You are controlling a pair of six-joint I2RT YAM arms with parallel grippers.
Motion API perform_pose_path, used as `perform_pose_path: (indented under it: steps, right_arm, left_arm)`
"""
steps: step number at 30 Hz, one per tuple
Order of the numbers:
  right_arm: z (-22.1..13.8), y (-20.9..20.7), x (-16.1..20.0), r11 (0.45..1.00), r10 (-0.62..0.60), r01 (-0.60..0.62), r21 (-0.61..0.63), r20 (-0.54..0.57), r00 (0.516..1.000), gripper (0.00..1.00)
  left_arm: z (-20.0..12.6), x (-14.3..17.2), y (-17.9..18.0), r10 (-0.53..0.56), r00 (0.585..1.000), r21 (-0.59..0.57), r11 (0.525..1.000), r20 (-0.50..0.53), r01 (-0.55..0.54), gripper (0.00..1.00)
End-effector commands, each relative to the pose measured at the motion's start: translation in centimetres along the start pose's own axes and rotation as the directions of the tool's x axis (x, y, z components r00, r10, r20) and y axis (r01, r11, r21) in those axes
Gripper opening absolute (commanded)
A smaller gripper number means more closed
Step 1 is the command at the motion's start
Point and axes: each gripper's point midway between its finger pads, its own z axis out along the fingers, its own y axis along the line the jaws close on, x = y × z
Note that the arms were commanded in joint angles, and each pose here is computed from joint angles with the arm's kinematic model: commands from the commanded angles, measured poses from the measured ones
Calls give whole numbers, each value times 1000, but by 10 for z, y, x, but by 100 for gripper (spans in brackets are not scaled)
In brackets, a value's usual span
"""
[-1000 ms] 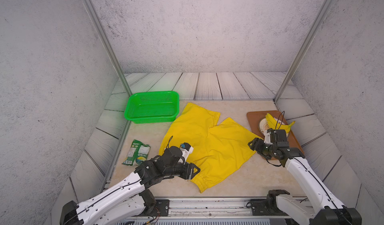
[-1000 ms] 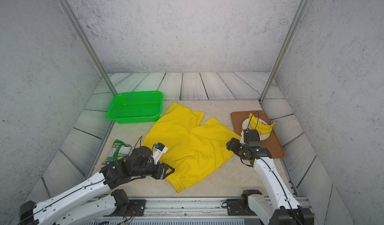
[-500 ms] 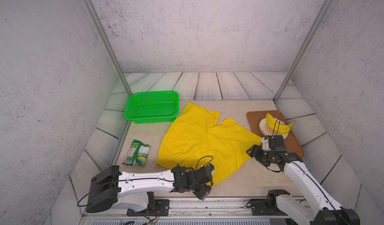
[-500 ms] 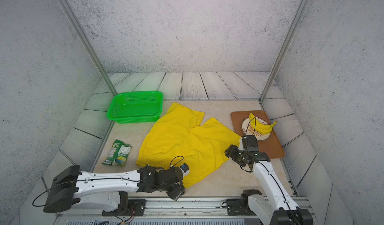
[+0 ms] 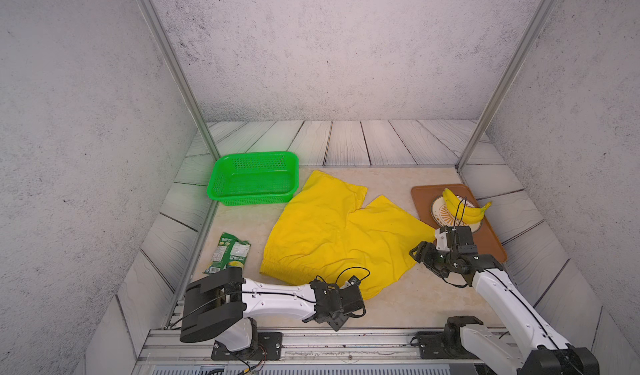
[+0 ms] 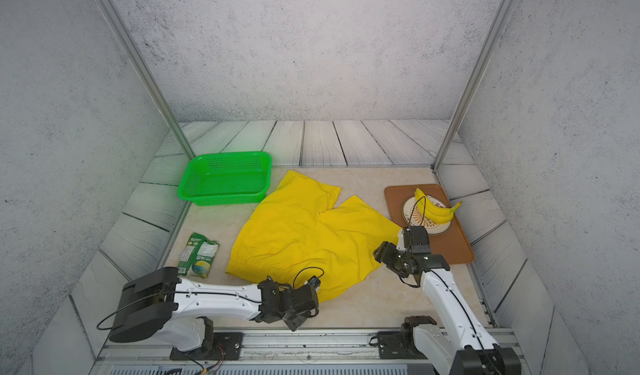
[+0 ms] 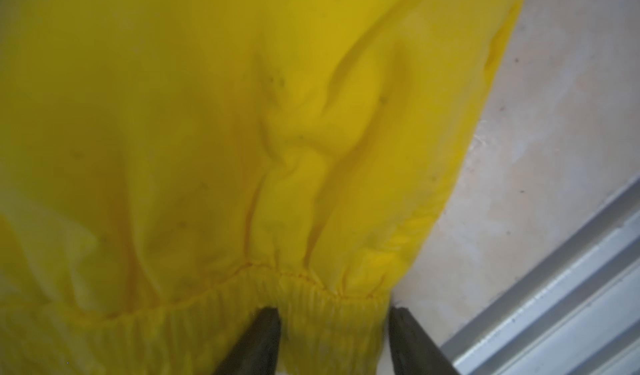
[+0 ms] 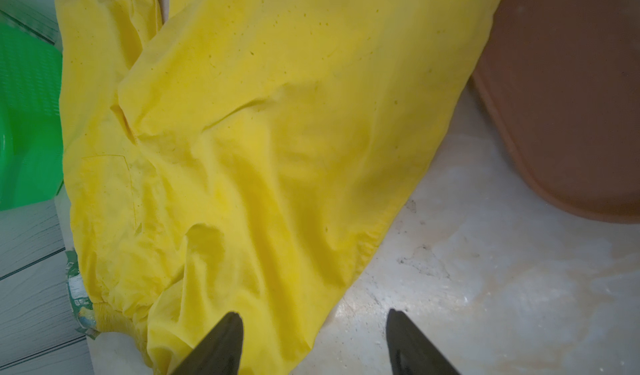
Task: Roll up the shorts
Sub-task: Fold the shorts at the center of the board.
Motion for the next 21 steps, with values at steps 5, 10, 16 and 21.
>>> perform_pose_path:
  steps: [5,10,16,21]
  right_arm:
    - [-8,-22,-19,984,53,-67,166,85,995,72]
    - [-17,-25,-56,965,61,-111,238,209,976,72]
    - [-10,-32,-93,940,125,-195,278,252,960,71]
    - [4,-41,-112,931,183,-246,268,239,954,72]
  left_arm:
    - [17,11,-1,16,998,-18,1000,-60,-17,15]
    - [4,6,4,4,1000,-29,1000,-29,-5,0]
    - [-16,-1,8,-8,1000,-22,1000,19,9,0]
    - [-26,-6,7,-11,999,-5,1000,47,11,0]
